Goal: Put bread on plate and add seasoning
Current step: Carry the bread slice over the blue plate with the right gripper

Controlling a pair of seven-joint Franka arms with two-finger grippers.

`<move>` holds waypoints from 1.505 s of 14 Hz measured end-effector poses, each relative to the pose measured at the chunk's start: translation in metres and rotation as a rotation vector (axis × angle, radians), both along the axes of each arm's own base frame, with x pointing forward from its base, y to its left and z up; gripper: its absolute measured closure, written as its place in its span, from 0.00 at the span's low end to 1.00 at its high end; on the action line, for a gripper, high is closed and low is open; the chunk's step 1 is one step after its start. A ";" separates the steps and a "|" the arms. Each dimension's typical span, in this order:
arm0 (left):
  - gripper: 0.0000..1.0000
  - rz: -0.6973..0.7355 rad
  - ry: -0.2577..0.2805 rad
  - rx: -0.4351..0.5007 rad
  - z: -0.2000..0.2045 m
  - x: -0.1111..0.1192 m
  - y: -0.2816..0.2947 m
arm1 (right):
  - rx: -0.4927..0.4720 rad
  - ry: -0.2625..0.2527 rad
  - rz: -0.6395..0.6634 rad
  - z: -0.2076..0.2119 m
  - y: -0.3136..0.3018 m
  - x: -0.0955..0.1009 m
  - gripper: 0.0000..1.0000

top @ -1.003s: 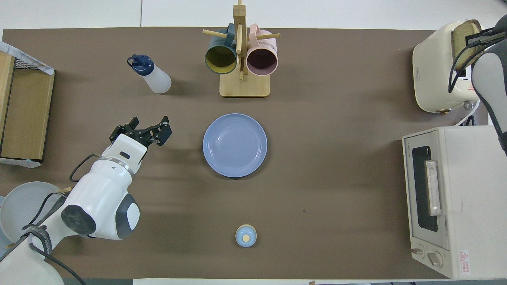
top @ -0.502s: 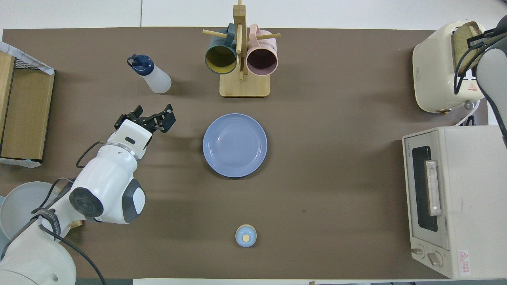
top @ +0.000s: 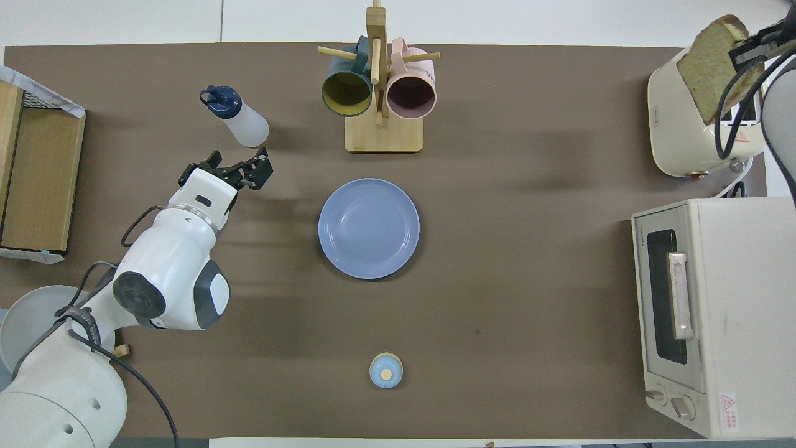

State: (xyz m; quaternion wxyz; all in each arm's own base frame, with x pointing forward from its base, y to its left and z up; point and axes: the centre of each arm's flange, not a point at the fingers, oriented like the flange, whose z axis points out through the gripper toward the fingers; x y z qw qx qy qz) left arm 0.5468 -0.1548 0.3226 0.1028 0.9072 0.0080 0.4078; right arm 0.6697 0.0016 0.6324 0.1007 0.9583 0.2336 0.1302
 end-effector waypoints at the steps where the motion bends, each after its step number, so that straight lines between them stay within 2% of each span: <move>1: 0.00 0.002 -0.005 -0.001 0.001 0.004 0.000 | 0.000 0.011 0.029 0.008 0.023 -0.008 0.93; 3: 0.00 0.009 -0.014 0.001 0.001 0.013 0.002 | 0.010 0.020 0.049 0.021 0.060 -0.022 0.93; 6: 0.00 0.017 -0.024 0.031 -0.002 0.023 0.005 | 0.046 0.046 0.005 0.022 0.118 -0.040 0.93; 9: 0.00 0.010 -0.019 0.073 0.003 0.039 -0.002 | 0.071 0.097 -0.031 -0.004 0.189 -0.071 0.93; 13: 0.00 0.003 -0.018 0.085 0.004 0.046 -0.008 | 0.190 0.151 -0.075 -0.057 0.244 -0.114 0.93; 18: 0.00 0.000 -0.013 0.104 -0.012 0.059 -0.012 | 0.277 0.140 -0.161 -0.131 0.362 -0.186 0.93; 21: 0.00 0.005 -0.018 0.105 -0.012 0.062 -0.011 | 0.334 0.120 -0.203 -0.158 0.405 -0.200 0.93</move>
